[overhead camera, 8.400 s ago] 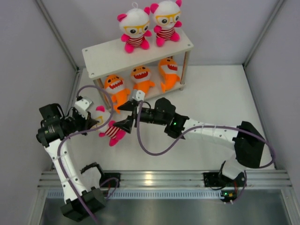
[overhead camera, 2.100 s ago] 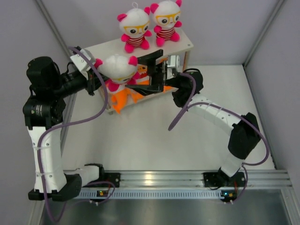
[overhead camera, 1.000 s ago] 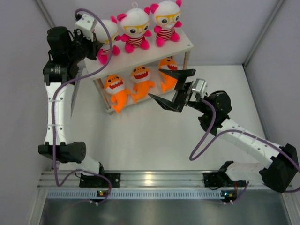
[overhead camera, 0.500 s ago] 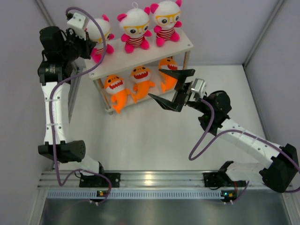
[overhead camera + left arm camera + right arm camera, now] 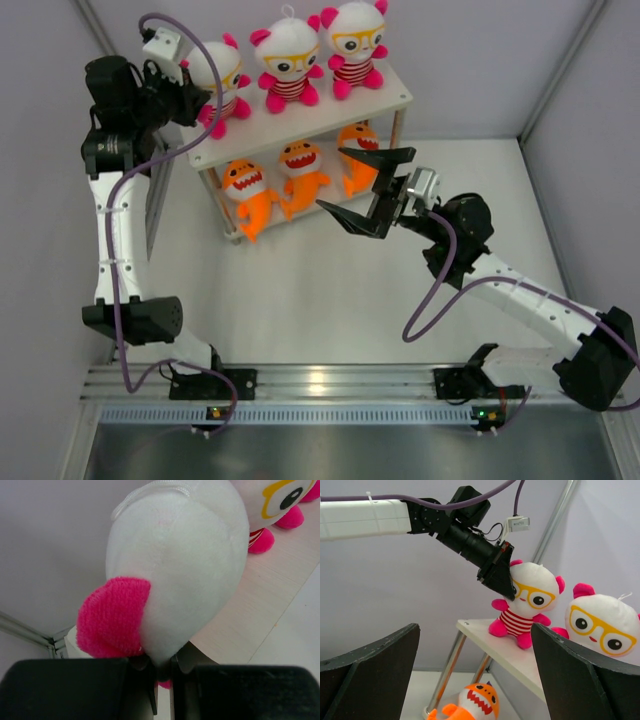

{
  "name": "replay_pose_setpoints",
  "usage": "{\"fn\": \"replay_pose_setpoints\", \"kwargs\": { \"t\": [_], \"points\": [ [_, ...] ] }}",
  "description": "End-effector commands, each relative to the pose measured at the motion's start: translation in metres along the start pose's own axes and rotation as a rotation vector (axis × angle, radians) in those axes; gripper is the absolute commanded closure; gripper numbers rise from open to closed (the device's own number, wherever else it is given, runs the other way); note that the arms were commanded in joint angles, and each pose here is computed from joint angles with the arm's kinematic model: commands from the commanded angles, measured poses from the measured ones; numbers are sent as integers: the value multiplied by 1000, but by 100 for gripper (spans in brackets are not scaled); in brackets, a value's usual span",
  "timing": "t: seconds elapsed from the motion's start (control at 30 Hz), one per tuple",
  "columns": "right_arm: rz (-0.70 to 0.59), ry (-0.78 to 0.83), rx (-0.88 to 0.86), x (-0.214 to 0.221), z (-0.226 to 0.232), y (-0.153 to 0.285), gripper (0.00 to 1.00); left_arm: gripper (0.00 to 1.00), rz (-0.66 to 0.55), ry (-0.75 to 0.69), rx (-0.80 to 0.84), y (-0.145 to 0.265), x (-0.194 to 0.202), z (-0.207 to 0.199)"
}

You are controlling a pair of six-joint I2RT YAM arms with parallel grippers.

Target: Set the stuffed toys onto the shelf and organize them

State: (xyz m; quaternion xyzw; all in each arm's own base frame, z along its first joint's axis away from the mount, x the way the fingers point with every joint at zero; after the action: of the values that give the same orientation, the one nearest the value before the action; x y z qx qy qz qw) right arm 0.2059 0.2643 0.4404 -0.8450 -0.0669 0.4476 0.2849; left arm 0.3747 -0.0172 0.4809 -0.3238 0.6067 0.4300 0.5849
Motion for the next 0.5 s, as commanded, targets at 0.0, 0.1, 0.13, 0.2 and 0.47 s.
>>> {"fn": "replay_pose_setpoints", "kwargs": {
  "t": [0.0, 0.1, 0.13, 0.2, 0.47],
  "points": [
    [-33, 24, -4, -11, -4, -3, 7, 100, -64, 9, 12, -3, -12, 2],
    [-34, 20, -5, -11, -3, -3, 7, 100, -29, 27, 0, -11, 0, 8],
    [-33, 18, -7, -11, -3, -3, 7, 100, -15, 33, -2, -13, 4, 8],
    [-32, 17, -6, -10, -3, -3, 7, 100, 9, 48, -7, -19, 12, 11],
    [-25, 13, -4, -7, -1, -1, 6, 94, 23, 53, -18, -22, 16, 14]
  ]
}}
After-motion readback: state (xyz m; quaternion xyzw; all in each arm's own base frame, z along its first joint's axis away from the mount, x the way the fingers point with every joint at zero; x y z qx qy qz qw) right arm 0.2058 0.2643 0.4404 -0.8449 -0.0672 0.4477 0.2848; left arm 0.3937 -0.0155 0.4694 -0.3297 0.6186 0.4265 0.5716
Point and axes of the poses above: each gripper's point midway between its finger pads, its own y axis back along the fingers, its own z axis along the line the jaws close on, x = y × z, the point moved 7 cm from there along y, back along the fingers, and after that the axes turned 3 degrees about y, right-handed, at the moved point
